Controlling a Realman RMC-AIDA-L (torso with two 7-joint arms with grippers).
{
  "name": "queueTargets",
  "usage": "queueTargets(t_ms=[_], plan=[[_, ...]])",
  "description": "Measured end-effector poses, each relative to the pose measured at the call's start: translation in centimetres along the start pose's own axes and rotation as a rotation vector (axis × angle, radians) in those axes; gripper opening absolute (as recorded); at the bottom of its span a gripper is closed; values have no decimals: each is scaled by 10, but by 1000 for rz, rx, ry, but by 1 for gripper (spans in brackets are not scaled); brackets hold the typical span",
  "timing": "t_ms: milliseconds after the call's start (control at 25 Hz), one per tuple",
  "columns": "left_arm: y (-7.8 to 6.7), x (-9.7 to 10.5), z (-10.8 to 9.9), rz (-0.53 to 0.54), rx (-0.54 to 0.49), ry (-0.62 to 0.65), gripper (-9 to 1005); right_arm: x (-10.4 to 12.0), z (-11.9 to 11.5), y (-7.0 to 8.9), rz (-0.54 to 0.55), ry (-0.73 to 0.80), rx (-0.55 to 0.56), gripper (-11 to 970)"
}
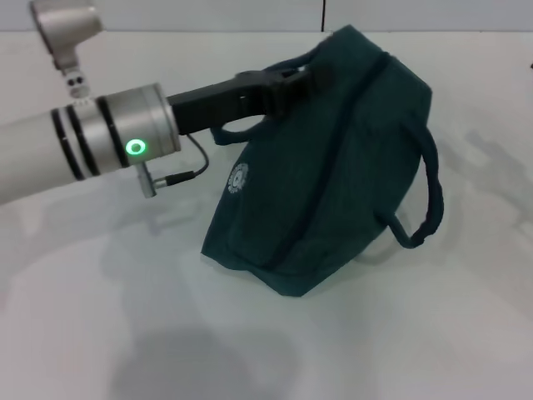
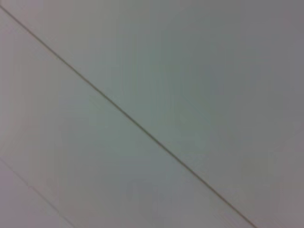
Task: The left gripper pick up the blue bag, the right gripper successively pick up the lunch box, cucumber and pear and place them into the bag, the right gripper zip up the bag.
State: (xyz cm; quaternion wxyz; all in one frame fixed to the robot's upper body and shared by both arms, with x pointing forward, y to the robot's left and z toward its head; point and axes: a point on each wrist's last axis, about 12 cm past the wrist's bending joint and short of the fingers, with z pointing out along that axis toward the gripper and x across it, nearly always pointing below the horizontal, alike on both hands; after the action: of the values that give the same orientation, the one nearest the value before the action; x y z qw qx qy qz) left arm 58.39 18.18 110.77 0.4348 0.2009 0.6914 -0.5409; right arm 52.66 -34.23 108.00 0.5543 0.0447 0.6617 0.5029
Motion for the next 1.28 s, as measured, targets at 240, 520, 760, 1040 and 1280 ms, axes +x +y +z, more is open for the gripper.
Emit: queueTargets(t_ms=[240, 520, 760, 1040, 1280], plan=[[2, 1, 11, -1, -21, 34, 55, 1, 0, 0, -1, 4, -1, 869], [7, 1, 4, -19, -58, -4, 101, 2, -2, 2, -7, 7, -16, 869], [8, -5, -7, -26, -69, -75, 318, 3, 1, 7, -29, 34, -64, 870], [1, -18, -22, 83, -57, -123, 614, 1, 3, 16, -98, 50, -141, 871], [-11, -33, -30, 189, 18, -145, 740, -5, -1, 28, -217, 54, -252, 871]])
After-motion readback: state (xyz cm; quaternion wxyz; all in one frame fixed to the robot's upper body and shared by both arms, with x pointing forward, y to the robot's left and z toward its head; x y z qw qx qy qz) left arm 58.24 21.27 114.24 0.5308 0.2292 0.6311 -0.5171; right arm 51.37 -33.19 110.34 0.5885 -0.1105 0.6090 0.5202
